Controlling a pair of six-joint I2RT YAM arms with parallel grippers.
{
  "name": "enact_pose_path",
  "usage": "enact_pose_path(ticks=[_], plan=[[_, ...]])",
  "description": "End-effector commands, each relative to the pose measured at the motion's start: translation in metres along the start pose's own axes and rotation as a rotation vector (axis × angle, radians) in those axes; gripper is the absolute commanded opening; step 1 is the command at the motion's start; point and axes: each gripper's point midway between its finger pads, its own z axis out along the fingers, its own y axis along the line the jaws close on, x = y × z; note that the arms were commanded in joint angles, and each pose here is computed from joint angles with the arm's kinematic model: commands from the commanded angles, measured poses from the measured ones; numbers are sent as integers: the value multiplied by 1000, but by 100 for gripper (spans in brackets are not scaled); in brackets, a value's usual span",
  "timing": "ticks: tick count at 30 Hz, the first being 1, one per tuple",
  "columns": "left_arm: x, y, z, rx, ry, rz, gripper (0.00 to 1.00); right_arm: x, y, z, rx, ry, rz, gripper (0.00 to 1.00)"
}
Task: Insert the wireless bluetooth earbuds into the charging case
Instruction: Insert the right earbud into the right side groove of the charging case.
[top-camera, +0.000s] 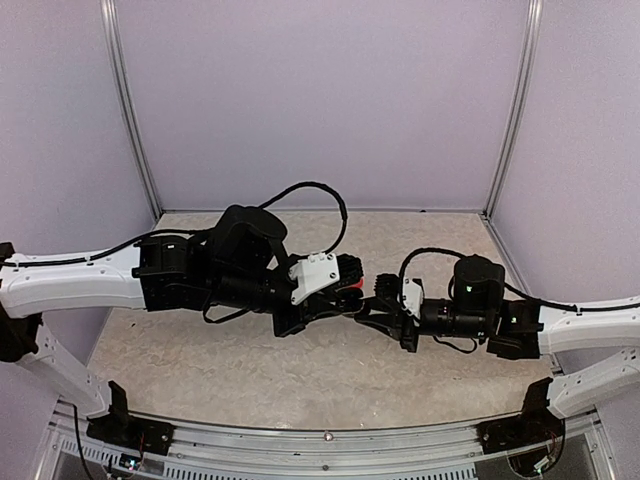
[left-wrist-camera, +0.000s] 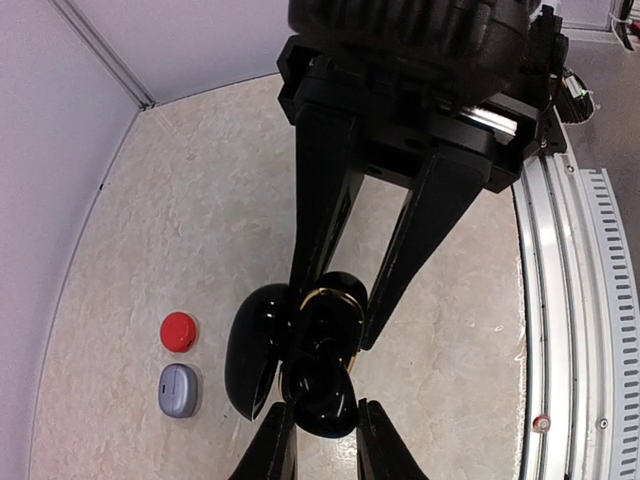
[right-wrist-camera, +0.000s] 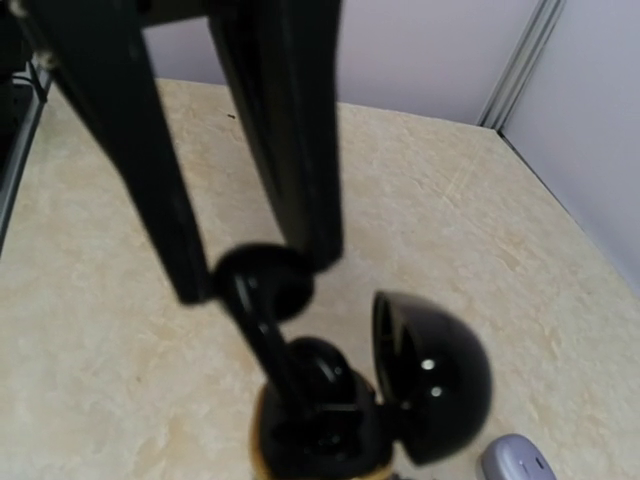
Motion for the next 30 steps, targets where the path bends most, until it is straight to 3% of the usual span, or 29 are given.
enact_pose_path(ticks=[1,30], plan=[[-17,4,-1,-14,-38,-1,22,-17,0,0,3,-33,-21,0],[-21,-1,10,13,-25,29,21,-18,7,3,-20,-30,-40,0]])
